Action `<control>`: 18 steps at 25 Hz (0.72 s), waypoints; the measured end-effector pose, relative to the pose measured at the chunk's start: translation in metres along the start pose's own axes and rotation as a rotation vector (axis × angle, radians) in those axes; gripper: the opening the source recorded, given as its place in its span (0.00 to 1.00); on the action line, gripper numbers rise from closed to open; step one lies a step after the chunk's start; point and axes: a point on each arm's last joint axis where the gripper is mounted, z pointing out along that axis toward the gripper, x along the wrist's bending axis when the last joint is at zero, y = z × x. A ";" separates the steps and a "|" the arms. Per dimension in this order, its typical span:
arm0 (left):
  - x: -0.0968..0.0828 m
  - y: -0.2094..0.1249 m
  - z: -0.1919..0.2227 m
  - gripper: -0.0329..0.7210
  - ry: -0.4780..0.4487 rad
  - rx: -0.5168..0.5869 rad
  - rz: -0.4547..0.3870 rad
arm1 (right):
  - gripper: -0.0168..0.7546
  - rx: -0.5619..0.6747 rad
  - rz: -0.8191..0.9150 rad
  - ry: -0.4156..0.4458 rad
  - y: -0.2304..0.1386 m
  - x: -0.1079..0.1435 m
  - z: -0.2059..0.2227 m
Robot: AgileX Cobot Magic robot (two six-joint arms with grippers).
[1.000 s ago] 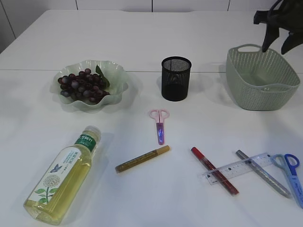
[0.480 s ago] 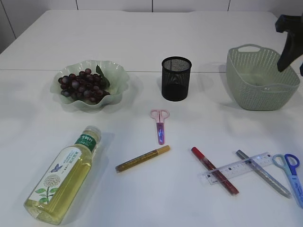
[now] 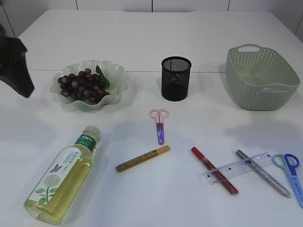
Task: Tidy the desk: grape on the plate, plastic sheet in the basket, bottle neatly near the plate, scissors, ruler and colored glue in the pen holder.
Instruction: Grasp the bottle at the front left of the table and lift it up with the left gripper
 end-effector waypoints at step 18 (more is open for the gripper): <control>-0.040 0.014 0.151 0.80 0.098 0.353 0.159 | 0.52 -0.031 -0.003 0.028 -0.008 0.004 -0.012</control>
